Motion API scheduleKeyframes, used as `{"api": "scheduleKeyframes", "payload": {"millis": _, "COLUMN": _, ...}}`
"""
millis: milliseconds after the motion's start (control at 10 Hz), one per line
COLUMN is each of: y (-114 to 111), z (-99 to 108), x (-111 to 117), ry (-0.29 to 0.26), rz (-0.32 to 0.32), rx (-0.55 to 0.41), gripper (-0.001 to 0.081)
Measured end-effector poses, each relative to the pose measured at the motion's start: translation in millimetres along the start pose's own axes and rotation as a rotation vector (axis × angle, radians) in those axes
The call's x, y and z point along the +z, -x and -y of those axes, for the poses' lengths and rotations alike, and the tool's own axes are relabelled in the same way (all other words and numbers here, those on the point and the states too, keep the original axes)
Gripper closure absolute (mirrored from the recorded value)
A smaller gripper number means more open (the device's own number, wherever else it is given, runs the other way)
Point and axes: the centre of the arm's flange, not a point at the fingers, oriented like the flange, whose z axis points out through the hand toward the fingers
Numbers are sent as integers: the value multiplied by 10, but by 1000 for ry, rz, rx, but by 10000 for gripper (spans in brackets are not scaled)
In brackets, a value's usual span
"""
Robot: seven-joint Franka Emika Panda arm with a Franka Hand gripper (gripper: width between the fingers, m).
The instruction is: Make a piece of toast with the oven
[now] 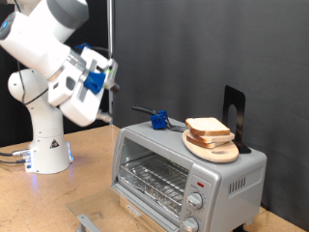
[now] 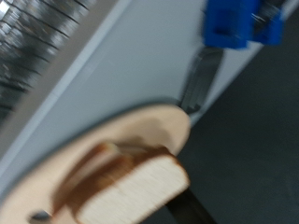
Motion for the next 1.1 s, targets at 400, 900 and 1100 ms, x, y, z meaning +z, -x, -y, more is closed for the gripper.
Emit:
{"api": "scheduleKeyframes", "payload": {"millis": 400, "y": 213, "z": 647, "x": 128, "ry": 166, "rz": 85, "rx": -128, "gripper": 6}}
{"api": "scheduleKeyframes", "payload": {"millis": 900, "y": 359, "z": 1038, "x": 278, "ry": 282, "rz": 135, "rx": -146, "gripper": 6}}
{"api": "scheduleKeyframes", "payload": {"millis": 1100, "y": 456, "z": 1151, "x": 384, "ry": 306, "rz": 172, "rx": -157, "gripper": 6}}
